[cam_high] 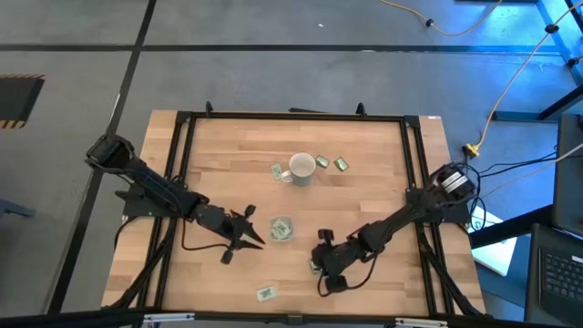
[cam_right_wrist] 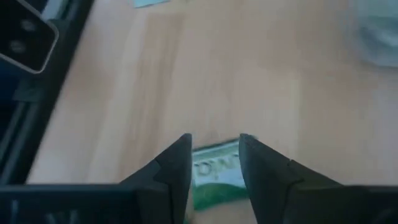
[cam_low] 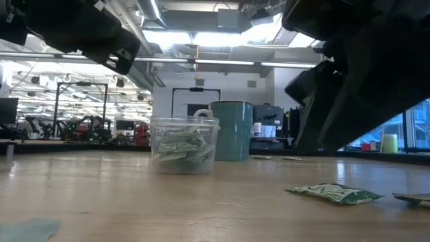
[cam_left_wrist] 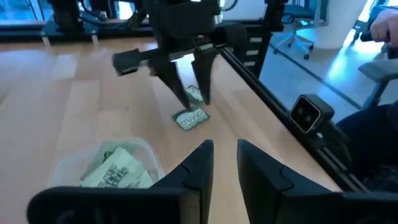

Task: Pick and place Stevia / Truvia into bins
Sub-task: Put the green stevia packet into the transparent bin

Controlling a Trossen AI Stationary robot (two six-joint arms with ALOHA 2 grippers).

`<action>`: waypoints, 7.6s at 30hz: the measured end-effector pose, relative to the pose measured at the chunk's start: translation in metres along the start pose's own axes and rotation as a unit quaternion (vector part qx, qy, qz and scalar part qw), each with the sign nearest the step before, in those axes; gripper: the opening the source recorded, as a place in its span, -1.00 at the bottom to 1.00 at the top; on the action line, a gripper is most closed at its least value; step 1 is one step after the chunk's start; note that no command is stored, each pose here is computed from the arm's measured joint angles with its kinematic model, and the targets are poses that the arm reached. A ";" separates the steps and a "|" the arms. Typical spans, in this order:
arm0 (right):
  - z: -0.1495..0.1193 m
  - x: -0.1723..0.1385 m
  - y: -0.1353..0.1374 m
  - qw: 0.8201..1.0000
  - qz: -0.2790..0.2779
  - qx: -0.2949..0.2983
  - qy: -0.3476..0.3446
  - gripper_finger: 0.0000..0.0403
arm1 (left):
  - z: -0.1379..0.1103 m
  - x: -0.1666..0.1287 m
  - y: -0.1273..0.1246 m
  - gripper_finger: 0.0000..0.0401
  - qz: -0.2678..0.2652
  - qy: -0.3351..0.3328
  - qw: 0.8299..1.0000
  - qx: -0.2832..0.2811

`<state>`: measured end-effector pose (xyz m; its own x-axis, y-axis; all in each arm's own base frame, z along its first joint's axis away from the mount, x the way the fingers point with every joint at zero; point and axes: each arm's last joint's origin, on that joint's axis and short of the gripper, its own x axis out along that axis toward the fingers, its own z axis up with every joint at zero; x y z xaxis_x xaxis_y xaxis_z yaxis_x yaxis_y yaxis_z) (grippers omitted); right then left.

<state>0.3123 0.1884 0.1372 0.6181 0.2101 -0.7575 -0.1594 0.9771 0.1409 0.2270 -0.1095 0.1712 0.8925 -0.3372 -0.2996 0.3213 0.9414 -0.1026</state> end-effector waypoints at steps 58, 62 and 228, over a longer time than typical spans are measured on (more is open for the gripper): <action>-0.001 -0.001 -0.002 0.997 -0.041 -0.026 0.055 -0.99 | -0.008 -0.001 -0.002 -0.67 0.005 0.034 0.999 0.003; 0.003 -0.004 -0.001 0.998 -0.037 -0.025 0.045 -1.00 | -0.008 -0.001 -0.002 -0.67 0.005 0.034 0.999 0.003; -0.029 -0.033 0.043 0.991 -0.034 0.048 0.119 -0.48 | -0.018 -0.002 -0.004 -0.67 -0.023 0.092 0.995 -0.025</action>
<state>0.2628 0.2223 0.1492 0.4242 0.1400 -0.8947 -0.0425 0.9900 0.1347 0.2182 -0.1120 0.1550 0.8024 -0.3779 -0.4619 0.3406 0.9255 -0.1655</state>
